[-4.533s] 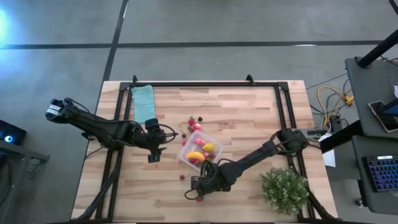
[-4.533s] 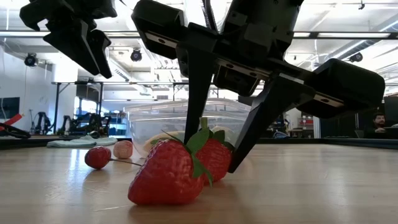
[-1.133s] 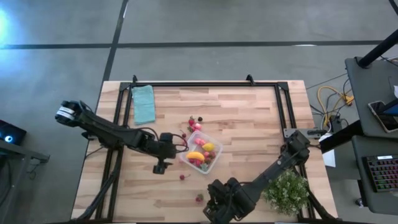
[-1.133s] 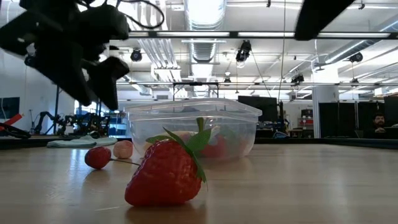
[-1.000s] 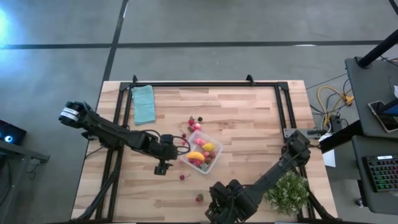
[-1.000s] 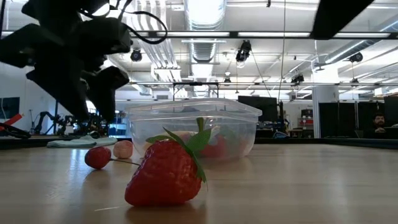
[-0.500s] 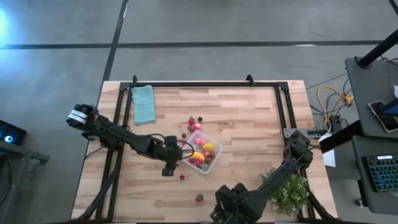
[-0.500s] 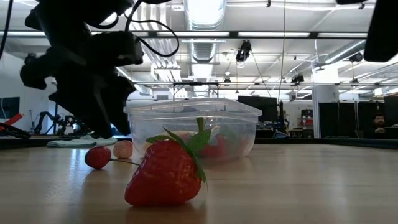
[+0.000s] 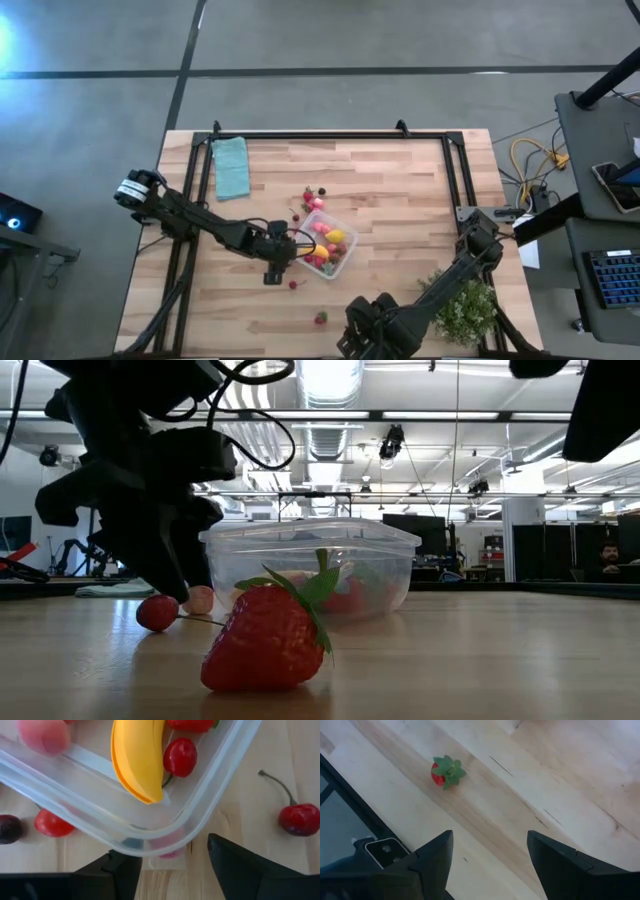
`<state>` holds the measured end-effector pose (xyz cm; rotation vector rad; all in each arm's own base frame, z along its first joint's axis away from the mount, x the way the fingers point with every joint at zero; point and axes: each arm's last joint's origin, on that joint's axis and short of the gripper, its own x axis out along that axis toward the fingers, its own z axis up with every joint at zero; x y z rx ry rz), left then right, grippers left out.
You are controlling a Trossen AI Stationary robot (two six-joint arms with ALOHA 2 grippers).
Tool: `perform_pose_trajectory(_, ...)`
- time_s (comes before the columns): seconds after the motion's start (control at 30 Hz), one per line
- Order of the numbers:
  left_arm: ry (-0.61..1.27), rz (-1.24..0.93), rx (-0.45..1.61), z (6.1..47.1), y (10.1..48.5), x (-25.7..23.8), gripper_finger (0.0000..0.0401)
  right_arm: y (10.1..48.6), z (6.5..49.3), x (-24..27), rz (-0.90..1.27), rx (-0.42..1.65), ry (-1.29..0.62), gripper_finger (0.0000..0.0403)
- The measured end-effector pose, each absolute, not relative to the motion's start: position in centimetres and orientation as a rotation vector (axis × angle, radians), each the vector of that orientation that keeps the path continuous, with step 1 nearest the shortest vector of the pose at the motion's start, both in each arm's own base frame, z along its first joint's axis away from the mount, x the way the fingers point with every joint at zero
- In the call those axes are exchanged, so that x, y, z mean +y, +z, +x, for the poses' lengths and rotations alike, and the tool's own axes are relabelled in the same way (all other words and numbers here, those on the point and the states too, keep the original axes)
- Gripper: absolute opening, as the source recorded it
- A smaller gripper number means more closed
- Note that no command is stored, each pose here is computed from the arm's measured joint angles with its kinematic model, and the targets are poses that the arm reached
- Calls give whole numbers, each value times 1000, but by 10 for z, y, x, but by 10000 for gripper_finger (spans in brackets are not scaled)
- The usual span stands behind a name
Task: Pick and placing Produce into tupperware
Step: Put the pink peach into the transparent container
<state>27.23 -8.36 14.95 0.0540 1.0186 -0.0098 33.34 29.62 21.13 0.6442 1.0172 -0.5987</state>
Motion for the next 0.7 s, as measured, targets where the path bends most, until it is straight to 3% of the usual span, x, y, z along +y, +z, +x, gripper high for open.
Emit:
perform_pose_trajectory(0.33,-20,75,1008,273,150,-84,130,211,336,292,644,1012,-611,246)
perform_pose_trajectory(0.7,-30,95,1009,273,150,-83,92,211,338,291,643,1009,-616,247)
